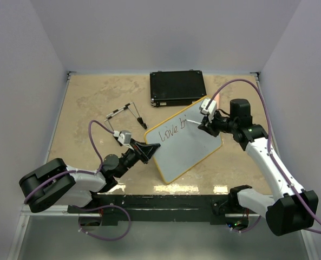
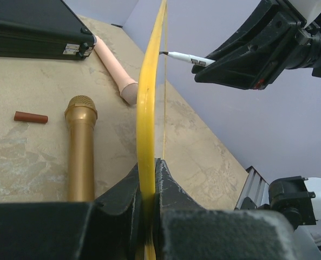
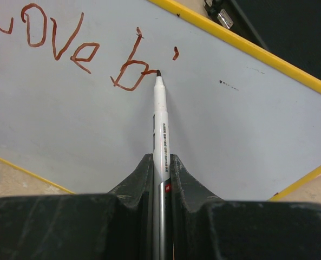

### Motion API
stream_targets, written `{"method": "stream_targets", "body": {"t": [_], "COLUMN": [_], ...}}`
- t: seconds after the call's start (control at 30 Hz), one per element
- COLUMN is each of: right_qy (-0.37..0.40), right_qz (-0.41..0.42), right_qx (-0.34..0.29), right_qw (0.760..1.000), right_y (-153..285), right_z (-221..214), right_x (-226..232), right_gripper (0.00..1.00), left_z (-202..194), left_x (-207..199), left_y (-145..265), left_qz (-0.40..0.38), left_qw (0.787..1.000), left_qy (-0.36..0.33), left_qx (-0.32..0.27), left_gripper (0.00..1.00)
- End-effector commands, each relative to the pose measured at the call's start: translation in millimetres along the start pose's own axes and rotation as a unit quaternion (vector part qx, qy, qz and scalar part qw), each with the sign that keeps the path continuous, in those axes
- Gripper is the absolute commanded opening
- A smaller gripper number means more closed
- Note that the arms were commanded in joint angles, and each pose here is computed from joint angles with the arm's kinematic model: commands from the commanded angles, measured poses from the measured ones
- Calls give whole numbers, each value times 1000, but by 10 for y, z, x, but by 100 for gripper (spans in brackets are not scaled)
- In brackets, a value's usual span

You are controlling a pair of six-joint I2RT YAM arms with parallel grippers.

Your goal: Write a sentence on the whiteboard

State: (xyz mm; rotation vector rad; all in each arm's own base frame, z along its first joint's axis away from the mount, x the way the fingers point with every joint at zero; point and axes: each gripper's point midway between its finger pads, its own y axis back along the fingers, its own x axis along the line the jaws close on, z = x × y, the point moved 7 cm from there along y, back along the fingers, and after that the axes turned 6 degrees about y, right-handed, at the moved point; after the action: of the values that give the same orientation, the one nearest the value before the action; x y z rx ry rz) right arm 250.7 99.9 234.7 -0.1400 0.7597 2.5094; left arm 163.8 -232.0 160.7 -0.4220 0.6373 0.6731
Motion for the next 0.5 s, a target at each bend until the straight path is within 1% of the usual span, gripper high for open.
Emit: {"method": "stream_targets", "body": {"t": [0.0, 0.17, 0.47], "right_qy": [5, 3, 31], "right_qz": [-45, -50, 2], "right_qx": [-8, -6, 11], "right_qw": [999, 999, 999], "right_y": [33, 36, 34], "right_z": [81, 75, -12], "right_x": [-108, -112, 3], "right_gripper": [0, 0, 0], "left_z": [-149, -151, -149], "left_x": [75, 73, 75], "left_y": [53, 54, 58], "left_qz": [-2, -4, -3], "left_qw": [998, 998, 998], "left_qy": [-42, -42, -43], "left_qx": [45, 46, 46], "left_gripper": [0, 0, 0]}}
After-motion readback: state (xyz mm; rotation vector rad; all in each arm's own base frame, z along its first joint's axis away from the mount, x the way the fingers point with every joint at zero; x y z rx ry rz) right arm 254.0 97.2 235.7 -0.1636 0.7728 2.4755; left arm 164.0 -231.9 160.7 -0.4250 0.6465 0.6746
